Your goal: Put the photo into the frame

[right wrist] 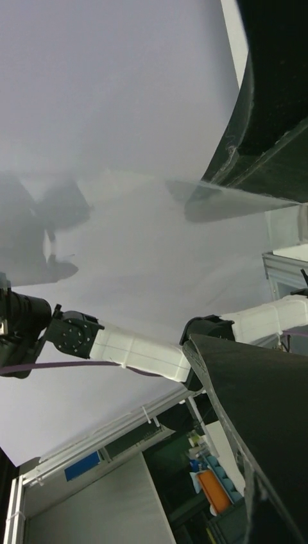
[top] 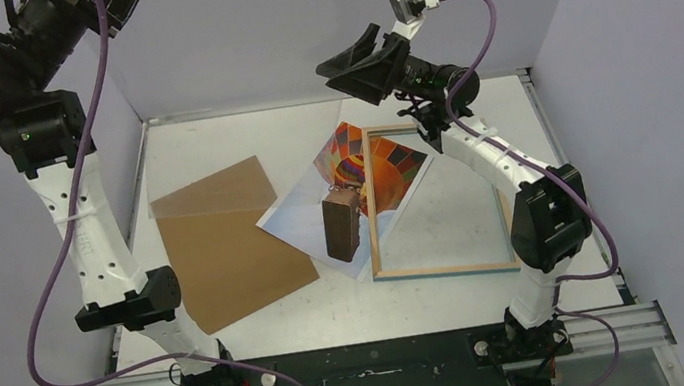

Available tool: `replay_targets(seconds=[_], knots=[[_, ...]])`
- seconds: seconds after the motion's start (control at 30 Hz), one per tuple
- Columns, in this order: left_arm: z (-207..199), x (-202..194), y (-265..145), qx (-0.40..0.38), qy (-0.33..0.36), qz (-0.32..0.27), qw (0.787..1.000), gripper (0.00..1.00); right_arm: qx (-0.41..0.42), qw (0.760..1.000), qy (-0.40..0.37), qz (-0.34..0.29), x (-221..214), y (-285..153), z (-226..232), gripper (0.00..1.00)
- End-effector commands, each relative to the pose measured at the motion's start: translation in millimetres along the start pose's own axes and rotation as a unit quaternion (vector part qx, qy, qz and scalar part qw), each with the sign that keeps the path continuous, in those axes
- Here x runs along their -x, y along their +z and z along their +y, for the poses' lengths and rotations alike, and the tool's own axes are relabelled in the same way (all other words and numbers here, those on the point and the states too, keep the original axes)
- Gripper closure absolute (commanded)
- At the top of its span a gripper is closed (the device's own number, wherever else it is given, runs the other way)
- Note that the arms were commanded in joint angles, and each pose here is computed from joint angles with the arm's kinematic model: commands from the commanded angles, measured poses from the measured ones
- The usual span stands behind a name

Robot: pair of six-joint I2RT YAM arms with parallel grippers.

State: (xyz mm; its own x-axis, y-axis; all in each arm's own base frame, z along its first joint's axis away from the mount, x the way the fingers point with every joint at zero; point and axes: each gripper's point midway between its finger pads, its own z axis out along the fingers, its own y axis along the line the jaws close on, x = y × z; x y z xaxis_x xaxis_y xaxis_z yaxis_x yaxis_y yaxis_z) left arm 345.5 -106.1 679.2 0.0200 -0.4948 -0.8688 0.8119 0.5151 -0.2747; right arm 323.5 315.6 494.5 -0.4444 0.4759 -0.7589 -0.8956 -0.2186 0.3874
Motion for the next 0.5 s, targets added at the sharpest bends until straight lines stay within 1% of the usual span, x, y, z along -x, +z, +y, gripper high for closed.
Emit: replay_targets(seconds=[0.0,0.2,0.33,0.47], knots=[[-9,22,2,-0.018,0.019,-0.046,0.999,1.0,0.063,0.997,-0.037,0.005,0,11,45,0.36],[-5,34,3,-0.009,0.025,-0.072,0.997,1.0,0.067,0.998,0.0,-0.008,-10,7,35,0.54],[0,39,4,0.0,0.024,-0.089,0.996,1.0,0.082,0.996,0.02,-0.022,-9,5,36,0.61],[5,40,4,0.003,0.01,-0.1,0.995,1.0,0.071,0.997,0.019,-0.02,-12,9,31,0.69]])
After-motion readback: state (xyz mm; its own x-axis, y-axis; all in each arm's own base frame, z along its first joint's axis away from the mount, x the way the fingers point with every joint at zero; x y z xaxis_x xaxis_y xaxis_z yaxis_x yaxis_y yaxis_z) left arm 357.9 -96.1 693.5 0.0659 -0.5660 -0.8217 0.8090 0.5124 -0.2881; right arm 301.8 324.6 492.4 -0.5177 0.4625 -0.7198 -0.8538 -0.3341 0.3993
